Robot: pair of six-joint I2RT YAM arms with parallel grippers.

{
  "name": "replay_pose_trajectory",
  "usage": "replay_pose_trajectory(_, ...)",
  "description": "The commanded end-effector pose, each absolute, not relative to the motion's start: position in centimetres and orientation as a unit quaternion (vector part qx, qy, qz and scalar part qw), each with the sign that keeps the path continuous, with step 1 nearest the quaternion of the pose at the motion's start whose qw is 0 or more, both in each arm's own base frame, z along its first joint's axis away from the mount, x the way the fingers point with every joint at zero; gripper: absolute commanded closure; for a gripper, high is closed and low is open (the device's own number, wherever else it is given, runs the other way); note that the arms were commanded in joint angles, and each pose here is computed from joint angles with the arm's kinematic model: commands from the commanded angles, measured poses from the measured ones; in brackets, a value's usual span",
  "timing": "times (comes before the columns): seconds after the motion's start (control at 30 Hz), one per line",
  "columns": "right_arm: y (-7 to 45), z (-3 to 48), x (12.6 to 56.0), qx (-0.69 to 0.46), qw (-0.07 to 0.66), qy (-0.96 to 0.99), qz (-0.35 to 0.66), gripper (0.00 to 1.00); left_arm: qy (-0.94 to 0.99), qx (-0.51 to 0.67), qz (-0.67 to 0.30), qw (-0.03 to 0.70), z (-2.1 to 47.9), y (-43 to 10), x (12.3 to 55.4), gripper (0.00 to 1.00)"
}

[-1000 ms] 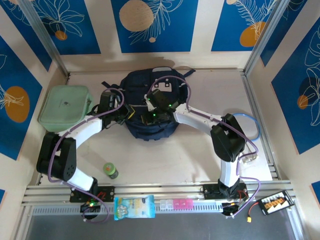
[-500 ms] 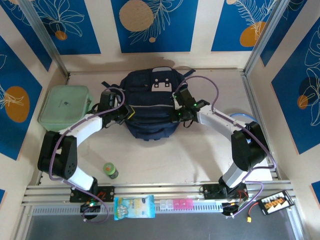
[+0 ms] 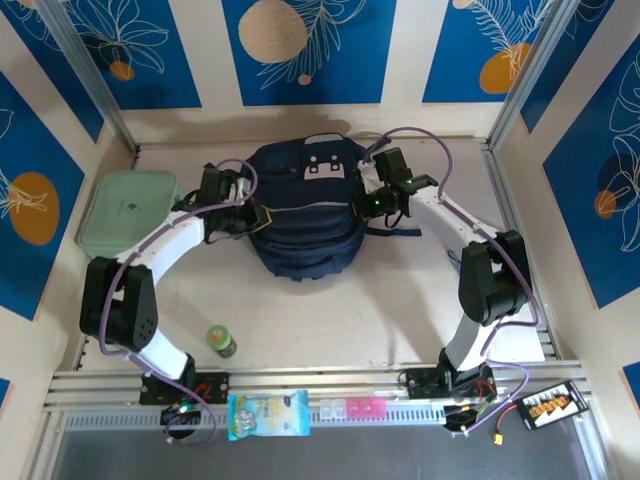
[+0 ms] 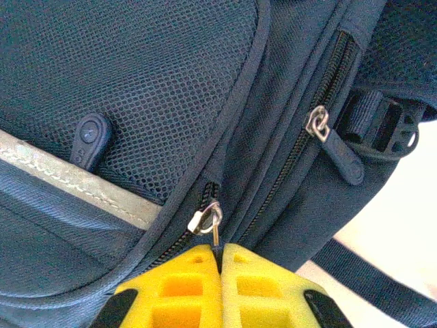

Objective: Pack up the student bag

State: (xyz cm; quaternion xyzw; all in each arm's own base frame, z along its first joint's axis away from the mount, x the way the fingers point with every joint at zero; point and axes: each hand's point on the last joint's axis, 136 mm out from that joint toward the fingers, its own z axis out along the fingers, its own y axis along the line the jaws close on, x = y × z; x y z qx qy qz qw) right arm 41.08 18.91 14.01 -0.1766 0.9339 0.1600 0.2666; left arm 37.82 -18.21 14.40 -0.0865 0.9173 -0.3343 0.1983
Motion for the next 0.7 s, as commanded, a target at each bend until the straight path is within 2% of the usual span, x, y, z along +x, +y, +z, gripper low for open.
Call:
replay_pose_trajectory(0.0,15.9,16.1,44.5,-0.162,0.311,0.928,0.124,1.00,0.937,-0.030,-0.309,0.159,13.4,-17.2,35.8,1.00)
replay_pose_trajectory(0.17,15.6,16.0,45.7,-0.087,0.286,0.945,0.133,0.91,0.934,0.005,-0.322,0.155,13.6,-17.9,35.7,1.00)
replay_pose_trajectory(0.27,16.4,17.2,44.4,-0.048,0.281,0.943,0.169,0.82,0.917,0.002,-0.340,0.210,15.8,-18.2,36.9,0.97)
replay_pose_trajectory(0.37,16.9,19.7,42.5,-0.028,0.306,0.926,0.217,0.64,0.888,0.001,-0.368,0.275,20.3,-18.6,37.9,0.66)
replay_pose_trajectory(0.47,15.3,22.4,41.0,-0.004,0.347,0.913,0.213,0.45,0.873,-0.005,-0.354,0.337,23.7,-17.6,38.5,0.46)
replay_pose_trajectory(0.53,12.7,24.2,40.0,0.026,0.392,0.901,0.184,0.33,0.871,-0.014,-0.316,0.375,24.8,-16.0,38.5,0.29)
replay_pose_trajectory(0.67,6.4,25.6,37.9,0.093,0.470,0.868,0.131,0.24,0.869,-0.065,-0.201,0.447,25.2,-11.0,37.9,0.06)
